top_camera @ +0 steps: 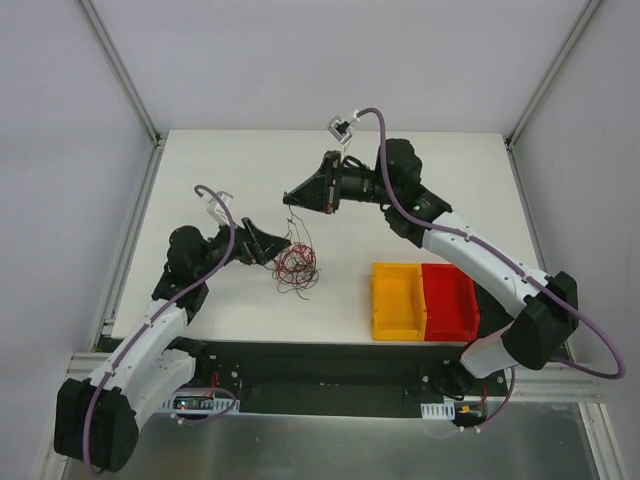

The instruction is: Untangle the cables

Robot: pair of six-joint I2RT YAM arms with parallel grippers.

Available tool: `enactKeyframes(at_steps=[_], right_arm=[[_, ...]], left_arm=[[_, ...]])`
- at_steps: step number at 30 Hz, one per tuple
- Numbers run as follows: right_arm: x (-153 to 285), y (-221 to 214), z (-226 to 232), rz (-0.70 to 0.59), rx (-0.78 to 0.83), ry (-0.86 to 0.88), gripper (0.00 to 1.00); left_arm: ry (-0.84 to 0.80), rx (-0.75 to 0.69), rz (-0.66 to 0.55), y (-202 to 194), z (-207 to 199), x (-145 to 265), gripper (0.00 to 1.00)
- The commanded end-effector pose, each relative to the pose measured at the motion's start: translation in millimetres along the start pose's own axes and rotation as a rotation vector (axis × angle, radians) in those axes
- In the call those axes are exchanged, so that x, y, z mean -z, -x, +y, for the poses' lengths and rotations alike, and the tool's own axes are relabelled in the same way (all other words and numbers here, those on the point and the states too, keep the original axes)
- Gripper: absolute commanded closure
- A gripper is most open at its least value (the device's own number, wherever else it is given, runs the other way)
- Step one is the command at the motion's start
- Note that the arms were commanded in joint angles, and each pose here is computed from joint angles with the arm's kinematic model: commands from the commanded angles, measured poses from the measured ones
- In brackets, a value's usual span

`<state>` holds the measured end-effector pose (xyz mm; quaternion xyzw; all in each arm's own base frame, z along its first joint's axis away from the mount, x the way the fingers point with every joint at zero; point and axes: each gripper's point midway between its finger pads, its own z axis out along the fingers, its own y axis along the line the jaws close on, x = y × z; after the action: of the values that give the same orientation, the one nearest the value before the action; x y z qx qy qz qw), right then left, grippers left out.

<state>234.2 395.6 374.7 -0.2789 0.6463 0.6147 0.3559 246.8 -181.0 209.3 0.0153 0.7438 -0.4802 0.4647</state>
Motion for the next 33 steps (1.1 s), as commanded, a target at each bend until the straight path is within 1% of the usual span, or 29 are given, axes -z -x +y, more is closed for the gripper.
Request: enactKeyframes(at_steps=[1, 4, 5, 6, 8, 11, 13, 15, 16, 18, 20, 22, 23, 24, 27, 29, 33], right_arm=[[16.8, 23.8, 52.3, -0.057, 0.102, 0.145, 0.99], [19.2, 26.2, 59.1, -0.055, 0.109, 0.165, 0.99], [19.5, 25.9, 58.9, -0.053, 0.104, 0.167, 0.99], [20.2, 26.5, 60.4, -0.057, 0.109, 0.172, 0.99], [21.5, 26.9, 63.4, -0.067, 0.106, 0.181, 0.99], [24.5, 24.9, 63.9, -0.07, 0.101, 0.179, 0.99], [26.1, 24.8, 66.8, -0.07, 0.103, 0.183, 0.99], [28.9, 28.2, 71.1, -0.08, 0.116, 0.186, 0.99], [29.4, 30.7, 74.2, -0.086, 0.123, 0.19, 0.99], [31.8, 37.8, 81.6, -0.099, 0.129, 0.196, 0.99], [35.6, 45.4, 90.3, -0.122, 0.138, 0.199, 0.99], [43.7, 55.5, 101.3, -0.159, 0.16, 0.195, 0.99], [47.2, 59.2, 106.7, -0.172, 0.172, 0.194, 0.99], [52.3, 62.8, 112.3, -0.187, 0.186, 0.188, 0.99], [66.8, 72.6, 125.2, -0.236, 0.232, 0.166, 0.99], [72.2, 77.5, 128.4, -0.254, 0.262, 0.143, 0.99], [72.8, 93.9, 129.0, -0.265, 0.293, 0.115, 0.99]], left_arm=[[-0.26, -0.18, 0.002, 16.6, -54.7, -14.1, 0.11], [-0.346, -0.193, 0.03, 10.4, -68.6, -22.9, 0.17], [-0.369, -0.193, 0.047, 7.4, -72.5, -25.4, 0.21], [-0.376, -0.185, 0.064, 4.2, -73.1, -29.3, 0.28], [-0.35, -0.164, 0.064, 3.3, -67.7, -35.7, 0.5], [-0.294, -0.153, 0.023, 5.5, -57.0, -38.0, 0.7], [-0.26, -0.159, -0.002, 9.8, -52.5, -38.4, 0.87], [-0.154, -0.141, -0.026, 12.9, -34.4, -41.0, 1.0], [-0.075, -0.116, -0.032, 13.3, -20.1, -42.2, 1.0], [0.143, -0.037, -0.054, 14.6, 19.0, -42.1, 1.0], [0.362, 0.022, -0.057, 9.8, 58.7, -34.4, 1.0], [0.548, 0.08, -0.032, -3.7, 92.3, -20.8, 1.0], [0.589, 0.109, -0.023, -11.2, 102.5, -16.7, 1.0], [0.643, 0.129, -0.041, -15.3, 116.0, -9.9, 1.0], [0.727, 0.188, -0.064, -28.4, 137.9, 4.5, 1.0], [0.776, 0.179, -0.067, -31.8, 147.2, 12.0, 1.0], [0.959, 0.199, -0.054, -35.5, 169.5, 36.2, 1.0]])
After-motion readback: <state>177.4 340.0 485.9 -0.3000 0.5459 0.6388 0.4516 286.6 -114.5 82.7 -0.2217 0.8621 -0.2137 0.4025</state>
